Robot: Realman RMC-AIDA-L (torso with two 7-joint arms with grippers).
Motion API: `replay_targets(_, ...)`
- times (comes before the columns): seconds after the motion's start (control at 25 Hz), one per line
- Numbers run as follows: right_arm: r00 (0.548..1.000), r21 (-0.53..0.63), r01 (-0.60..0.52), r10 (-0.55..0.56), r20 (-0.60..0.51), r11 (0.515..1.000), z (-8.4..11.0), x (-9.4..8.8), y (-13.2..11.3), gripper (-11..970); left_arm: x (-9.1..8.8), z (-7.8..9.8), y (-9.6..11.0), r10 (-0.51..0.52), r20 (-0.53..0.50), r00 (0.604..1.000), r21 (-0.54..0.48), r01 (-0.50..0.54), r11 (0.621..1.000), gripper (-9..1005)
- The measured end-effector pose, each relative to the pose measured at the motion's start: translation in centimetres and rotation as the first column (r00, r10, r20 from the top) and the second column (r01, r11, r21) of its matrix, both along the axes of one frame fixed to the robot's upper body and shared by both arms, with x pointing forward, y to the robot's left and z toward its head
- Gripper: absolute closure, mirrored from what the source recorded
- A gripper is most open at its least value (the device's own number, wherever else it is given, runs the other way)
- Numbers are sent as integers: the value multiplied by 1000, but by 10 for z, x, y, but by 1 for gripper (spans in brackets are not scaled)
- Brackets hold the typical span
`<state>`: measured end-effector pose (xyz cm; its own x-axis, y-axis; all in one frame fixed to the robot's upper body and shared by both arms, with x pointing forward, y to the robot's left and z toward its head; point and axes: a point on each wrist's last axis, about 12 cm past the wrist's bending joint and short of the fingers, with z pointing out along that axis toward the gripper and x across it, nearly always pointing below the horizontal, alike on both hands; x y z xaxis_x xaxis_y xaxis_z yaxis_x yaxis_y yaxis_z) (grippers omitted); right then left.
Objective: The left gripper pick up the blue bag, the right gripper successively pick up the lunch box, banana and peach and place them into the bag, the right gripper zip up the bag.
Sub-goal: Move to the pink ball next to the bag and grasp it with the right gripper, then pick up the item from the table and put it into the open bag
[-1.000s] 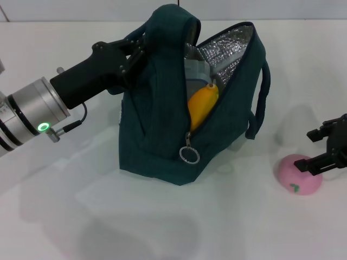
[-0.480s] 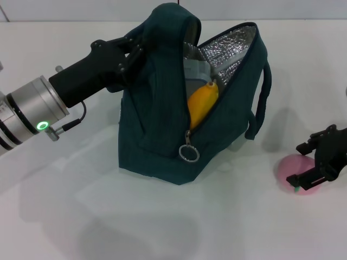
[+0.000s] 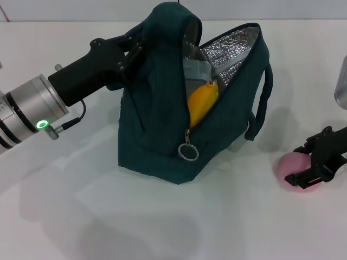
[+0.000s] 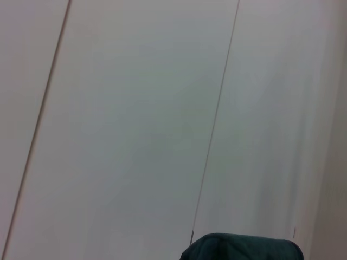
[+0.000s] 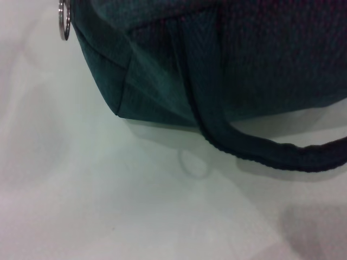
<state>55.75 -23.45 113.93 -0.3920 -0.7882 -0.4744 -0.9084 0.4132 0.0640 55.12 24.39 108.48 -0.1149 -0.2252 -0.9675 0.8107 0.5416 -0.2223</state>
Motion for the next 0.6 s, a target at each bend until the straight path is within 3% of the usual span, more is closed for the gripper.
replay_targets(0.2, 1000, 2, 11, -11, 5, 1000, 1, 1, -3, 212, 1, 1, 0, 4, 4, 1000, -5, -4, 1000, 922)
replay_targets(0.44, 998, 40, 50, -52, 33, 998, 7, 4, -14, 409, 1, 1, 0, 7, 5, 1000, -8, -7, 1000, 922)
replay_targets(0.52, 995, 88, 76, -81, 57, 993, 13, 5, -22, 592, 1, 1, 1, 9, 7, 1000, -6, -9, 1000, 922)
replay_targets(0.6, 990, 157, 98, -112, 86, 983, 20, 5, -31, 594, 0, 0, 1, 12, 16, 1000, 1, -12, 1000, 922)
